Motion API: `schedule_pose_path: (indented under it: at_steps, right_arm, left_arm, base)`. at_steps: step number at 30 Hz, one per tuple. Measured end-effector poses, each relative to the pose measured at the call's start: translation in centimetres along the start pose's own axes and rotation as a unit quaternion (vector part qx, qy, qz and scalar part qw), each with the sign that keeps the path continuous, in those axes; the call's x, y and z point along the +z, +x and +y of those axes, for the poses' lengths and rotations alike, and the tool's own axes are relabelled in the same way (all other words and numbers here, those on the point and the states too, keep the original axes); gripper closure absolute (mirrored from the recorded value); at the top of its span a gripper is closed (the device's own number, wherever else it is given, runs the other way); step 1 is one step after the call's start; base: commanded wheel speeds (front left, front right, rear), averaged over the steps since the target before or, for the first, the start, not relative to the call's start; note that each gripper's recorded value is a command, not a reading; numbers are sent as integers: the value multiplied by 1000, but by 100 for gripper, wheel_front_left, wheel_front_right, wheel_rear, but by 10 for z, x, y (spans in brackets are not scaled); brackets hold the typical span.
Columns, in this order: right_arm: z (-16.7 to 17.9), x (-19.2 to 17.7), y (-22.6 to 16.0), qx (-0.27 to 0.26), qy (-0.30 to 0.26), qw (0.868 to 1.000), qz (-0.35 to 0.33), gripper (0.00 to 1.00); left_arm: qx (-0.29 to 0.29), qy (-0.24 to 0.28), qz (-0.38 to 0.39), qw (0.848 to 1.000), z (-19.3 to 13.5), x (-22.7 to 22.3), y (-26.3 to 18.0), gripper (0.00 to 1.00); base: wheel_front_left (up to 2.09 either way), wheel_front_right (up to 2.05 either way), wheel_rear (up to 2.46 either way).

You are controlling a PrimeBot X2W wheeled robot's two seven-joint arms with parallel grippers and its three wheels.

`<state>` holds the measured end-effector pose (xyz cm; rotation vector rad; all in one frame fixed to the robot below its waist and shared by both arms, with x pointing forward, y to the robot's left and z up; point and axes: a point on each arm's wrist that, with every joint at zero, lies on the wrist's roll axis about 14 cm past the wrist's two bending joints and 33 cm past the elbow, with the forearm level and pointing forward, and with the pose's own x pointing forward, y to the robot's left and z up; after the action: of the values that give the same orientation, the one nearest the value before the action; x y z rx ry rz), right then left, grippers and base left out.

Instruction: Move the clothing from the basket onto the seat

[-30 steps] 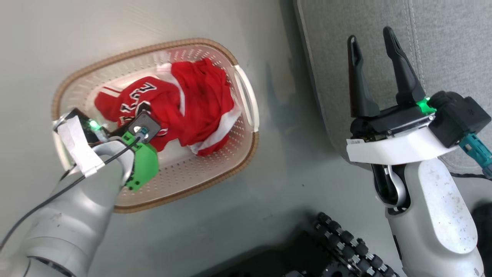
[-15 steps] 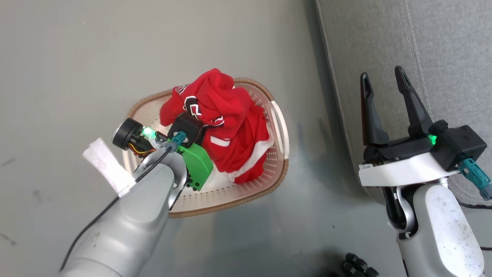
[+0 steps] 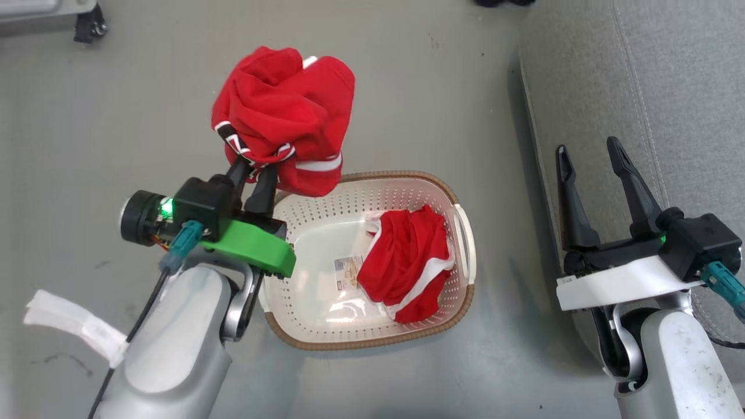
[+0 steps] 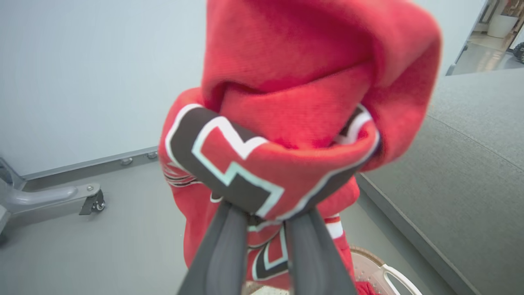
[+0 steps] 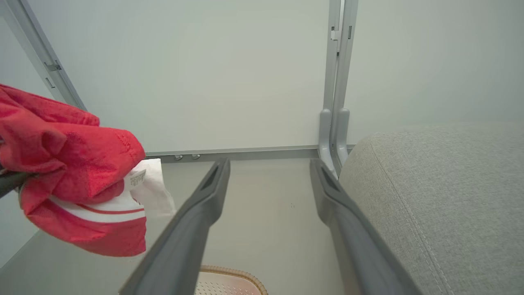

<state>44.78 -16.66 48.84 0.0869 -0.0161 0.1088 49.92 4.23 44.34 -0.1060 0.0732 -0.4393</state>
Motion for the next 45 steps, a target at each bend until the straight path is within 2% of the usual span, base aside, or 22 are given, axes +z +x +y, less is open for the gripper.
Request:
schedule_pose_path:
  at_steps: [7,13,31,45]
  right_arm:
    - [14,19,-11,20,-1,1000,-11,0]
    - [23,32,-26,32,-2,999,-15,0]
    - [32,56,-84,34,6,999,-23,0]
    - [34,62,-92,35,9,999,-30,0]
  left_arm:
    - [33,6,-107,994,18,80,-30,100]
    - [30,12,-157,987,12,119,-59,100]
    - [2,5,-172,985,-36,137,-118,100]
    - [-2,-1,-172,985,-45,140,-129,100]
  base:
    - [0,0,0]
    - [0,0,0]
    - [0,0,0]
    - [0,0,0]
